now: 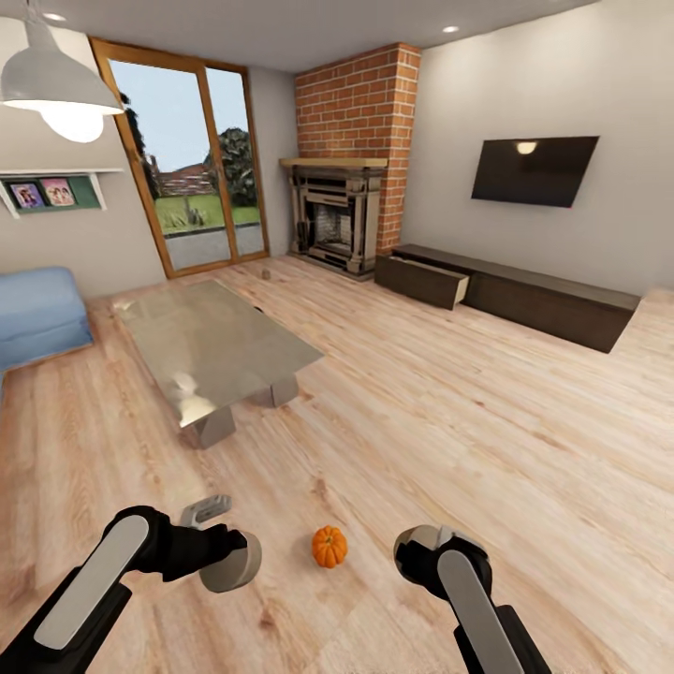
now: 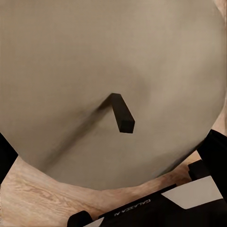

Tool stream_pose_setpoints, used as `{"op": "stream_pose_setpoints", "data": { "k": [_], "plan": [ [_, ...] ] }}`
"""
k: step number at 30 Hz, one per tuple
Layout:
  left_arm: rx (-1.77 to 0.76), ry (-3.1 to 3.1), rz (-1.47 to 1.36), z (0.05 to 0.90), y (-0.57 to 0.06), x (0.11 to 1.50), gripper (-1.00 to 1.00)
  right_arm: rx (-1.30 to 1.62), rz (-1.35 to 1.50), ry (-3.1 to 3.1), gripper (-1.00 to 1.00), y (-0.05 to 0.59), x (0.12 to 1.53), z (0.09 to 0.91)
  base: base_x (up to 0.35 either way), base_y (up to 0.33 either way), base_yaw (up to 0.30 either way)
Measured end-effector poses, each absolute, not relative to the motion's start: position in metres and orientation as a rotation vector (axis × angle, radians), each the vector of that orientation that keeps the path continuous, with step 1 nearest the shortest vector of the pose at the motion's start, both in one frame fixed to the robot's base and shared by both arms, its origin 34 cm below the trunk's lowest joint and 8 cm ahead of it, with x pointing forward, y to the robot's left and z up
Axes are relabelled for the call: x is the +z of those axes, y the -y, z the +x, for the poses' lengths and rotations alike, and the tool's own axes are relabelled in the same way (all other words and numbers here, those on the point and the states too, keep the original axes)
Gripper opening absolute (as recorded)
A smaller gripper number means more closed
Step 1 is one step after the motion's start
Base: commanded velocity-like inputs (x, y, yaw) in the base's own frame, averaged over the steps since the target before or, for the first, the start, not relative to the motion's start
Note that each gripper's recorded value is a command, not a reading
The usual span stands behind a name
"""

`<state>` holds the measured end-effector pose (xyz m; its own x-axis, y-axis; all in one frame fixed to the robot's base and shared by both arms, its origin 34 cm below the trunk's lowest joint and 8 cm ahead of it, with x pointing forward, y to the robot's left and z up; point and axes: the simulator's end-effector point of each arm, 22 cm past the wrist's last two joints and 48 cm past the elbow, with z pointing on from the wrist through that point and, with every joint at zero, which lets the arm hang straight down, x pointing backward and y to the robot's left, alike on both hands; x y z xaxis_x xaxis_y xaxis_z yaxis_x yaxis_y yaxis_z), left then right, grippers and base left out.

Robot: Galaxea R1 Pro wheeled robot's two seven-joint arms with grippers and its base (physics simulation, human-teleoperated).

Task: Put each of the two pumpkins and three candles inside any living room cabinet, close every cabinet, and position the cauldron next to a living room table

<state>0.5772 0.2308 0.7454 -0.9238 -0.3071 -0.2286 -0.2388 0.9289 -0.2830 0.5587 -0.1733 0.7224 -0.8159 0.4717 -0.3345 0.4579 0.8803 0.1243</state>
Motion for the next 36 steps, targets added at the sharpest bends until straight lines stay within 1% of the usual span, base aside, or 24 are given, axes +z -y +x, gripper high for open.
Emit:
{"op": "stream_pose_setpoints", "data": {
  "k": [20,36],
  "plan": [
    [-0.364,-2.84,-0.415,0.575,-0.231,0.735,-1.0,0.05,0.71,-2.707,-1.0,0.173,0.714,0.556,0.0,0.0,-0.19],
    [-0.362,-2.862,-0.421,0.572,-0.23,0.725,-1.0,0.054,0.736,-2.715,-1.0,0.172,0.705,0.555,0.0,0.0,-0.15]
  ]
}}
